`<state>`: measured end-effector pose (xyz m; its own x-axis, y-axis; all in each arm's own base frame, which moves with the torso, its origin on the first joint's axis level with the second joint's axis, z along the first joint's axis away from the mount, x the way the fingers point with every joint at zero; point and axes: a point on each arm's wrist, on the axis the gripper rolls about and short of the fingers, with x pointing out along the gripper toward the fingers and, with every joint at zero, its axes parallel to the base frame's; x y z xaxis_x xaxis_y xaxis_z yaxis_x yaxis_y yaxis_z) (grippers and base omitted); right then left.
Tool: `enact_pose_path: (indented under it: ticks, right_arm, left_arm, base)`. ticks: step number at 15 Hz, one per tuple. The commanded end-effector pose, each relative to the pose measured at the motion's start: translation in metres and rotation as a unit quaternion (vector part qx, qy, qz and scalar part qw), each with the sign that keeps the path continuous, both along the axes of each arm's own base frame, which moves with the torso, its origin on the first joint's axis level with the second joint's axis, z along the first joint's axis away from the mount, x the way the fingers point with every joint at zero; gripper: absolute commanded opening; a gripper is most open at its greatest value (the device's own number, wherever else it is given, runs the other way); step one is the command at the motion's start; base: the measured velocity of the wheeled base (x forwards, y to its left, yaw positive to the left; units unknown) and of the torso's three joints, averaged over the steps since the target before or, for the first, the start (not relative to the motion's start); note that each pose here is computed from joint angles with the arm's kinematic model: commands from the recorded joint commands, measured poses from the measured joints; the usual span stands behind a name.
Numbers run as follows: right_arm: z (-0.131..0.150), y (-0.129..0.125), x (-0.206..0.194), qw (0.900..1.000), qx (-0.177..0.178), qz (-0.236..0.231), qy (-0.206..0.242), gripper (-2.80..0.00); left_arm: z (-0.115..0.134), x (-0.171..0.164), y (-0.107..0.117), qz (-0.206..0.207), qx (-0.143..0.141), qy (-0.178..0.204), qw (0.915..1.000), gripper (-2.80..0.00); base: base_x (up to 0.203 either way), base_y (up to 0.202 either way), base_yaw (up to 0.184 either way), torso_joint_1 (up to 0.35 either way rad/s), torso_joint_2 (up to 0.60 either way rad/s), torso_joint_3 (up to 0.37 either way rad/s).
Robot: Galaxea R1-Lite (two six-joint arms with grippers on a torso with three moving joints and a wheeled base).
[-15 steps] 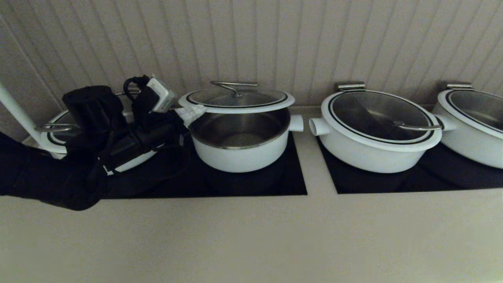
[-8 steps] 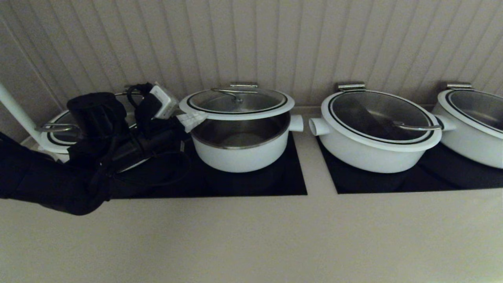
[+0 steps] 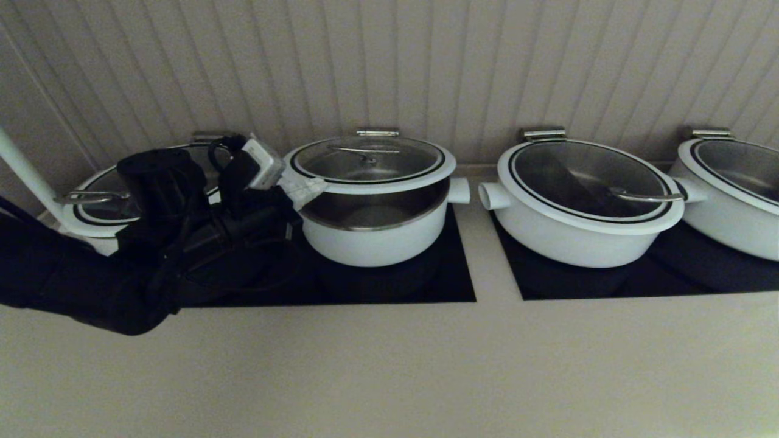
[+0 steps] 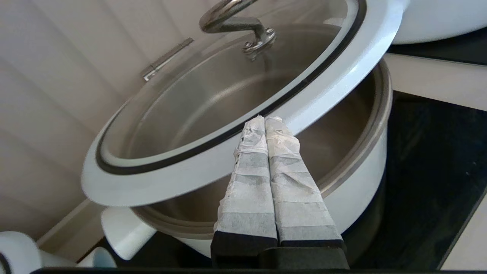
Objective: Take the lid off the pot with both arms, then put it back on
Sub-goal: Close the pot lid
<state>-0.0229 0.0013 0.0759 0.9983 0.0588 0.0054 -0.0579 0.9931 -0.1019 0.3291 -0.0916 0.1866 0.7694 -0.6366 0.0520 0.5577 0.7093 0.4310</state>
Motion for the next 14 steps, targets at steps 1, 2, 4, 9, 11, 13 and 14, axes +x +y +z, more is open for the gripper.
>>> enact_pose_path:
  ticks: [1,2,4,9,11,13,14]
  right_arm:
    - [0.000,0.000,0.000,1.000,-0.001,0.001,0.000,-2.80]
    - [0.000,0.000,0.000,1.000,-0.001,0.001,0.000,-2.80]
    - [0.000,0.000,0.000,1.000,-0.001,0.001,0.000,-2.80]
    - [0.000,0.000,0.000,1.000,-0.001,0.001,0.000,-2.80]
    - [0.000,0.000,0.000,1.000,-0.001,0.001,0.000,-2.80]
    - [0.000,0.000,0.000,1.000,-0.001,0.001,0.000,-2.80]
    - [0.000,0.000,0.000,1.000,-0.001,0.001,0.000,-2.80]
  left_arm:
    - [-0.004,0.003,-0.002,-0.003,0.002,0.003,1.0000,-2.80]
    - [-0.005,0.003,-0.002,-0.003,0.002,0.004,1.0000,-2.80]
    - [-0.007,0.004,-0.002,-0.003,0.003,0.007,1.0000,-2.80]
    - [-0.014,0.007,-0.003,-0.004,0.006,0.017,0.9998,-2.80]
    - [-0.017,0.009,-0.004,-0.004,0.007,0.021,0.9998,-2.80]
    - [-0.021,0.010,-0.004,-0.004,0.008,0.025,0.9996,-2.80]
    - [-0.022,0.011,-0.004,-0.004,0.009,0.028,0.9996,-2.80]
  base:
    - [0.000,0.000,0.000,0.000,0.00,0.000]
    - [0.000,0.000,0.000,0.000,0.00,0.000]
    - [0.000,0.000,0.000,0.000,0.00,0.000]
    - [0.000,0.000,0.000,0.000,0.00,0.000]
    - [0.000,0.000,0.000,0.000,0.00,0.000]
    - [0.000,0.000,0.000,0.000,0.00,0.000]
    - [0.000,0.000,0.000,0.000,0.00,0.000]
